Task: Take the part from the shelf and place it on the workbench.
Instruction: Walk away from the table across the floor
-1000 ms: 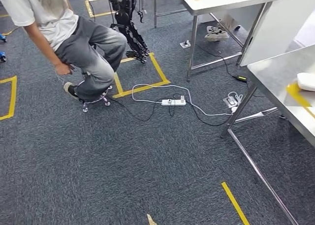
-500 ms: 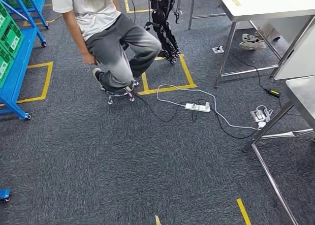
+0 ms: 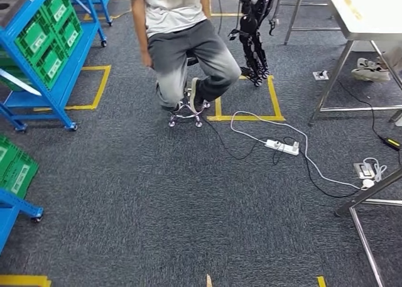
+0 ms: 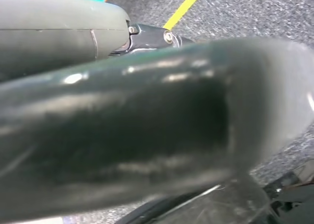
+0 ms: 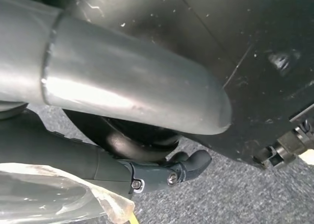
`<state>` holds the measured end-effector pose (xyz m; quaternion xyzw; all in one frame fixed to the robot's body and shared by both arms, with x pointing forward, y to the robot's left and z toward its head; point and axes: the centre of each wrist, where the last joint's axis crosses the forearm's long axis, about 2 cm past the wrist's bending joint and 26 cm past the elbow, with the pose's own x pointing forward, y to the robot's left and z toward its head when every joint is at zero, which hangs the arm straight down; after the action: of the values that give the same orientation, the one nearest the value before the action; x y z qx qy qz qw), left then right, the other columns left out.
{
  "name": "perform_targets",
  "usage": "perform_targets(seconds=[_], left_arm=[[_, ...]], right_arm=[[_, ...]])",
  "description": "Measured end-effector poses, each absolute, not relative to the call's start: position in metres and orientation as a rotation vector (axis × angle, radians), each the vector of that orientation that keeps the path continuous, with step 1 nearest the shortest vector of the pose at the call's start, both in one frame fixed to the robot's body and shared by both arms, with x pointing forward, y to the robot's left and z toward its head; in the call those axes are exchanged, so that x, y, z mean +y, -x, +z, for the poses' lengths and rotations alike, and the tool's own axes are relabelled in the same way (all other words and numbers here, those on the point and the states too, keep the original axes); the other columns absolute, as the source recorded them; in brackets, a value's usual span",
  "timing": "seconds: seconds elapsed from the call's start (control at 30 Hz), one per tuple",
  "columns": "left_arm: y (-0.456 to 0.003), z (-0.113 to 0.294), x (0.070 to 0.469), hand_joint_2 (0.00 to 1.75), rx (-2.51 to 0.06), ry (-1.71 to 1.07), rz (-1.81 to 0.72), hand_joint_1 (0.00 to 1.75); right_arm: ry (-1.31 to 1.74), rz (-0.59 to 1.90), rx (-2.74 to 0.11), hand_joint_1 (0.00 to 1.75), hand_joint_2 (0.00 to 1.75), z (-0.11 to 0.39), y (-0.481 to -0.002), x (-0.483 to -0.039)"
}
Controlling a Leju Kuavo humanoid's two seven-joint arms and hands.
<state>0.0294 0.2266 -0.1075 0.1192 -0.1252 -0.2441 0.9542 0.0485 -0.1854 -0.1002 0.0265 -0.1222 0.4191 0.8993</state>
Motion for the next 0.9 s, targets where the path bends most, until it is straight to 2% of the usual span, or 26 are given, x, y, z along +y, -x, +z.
perform_targets(seconds=[0.63,0.9], left_arm=[[-0.045,-0.104,0.215,0.0,-0.303,-0.259,-0.535,0.0],[-0.041,-0.107,0.232,0.0,-0.302,-0.228,-0.6,0.0]], right_arm=[[0.0,0.727,-0.254,0.0,0.0,-0.101,-0.048,-0.189],[-0.002,0.651,-0.275,0.0,0.0,-0.102,-0.046,-0.192]])
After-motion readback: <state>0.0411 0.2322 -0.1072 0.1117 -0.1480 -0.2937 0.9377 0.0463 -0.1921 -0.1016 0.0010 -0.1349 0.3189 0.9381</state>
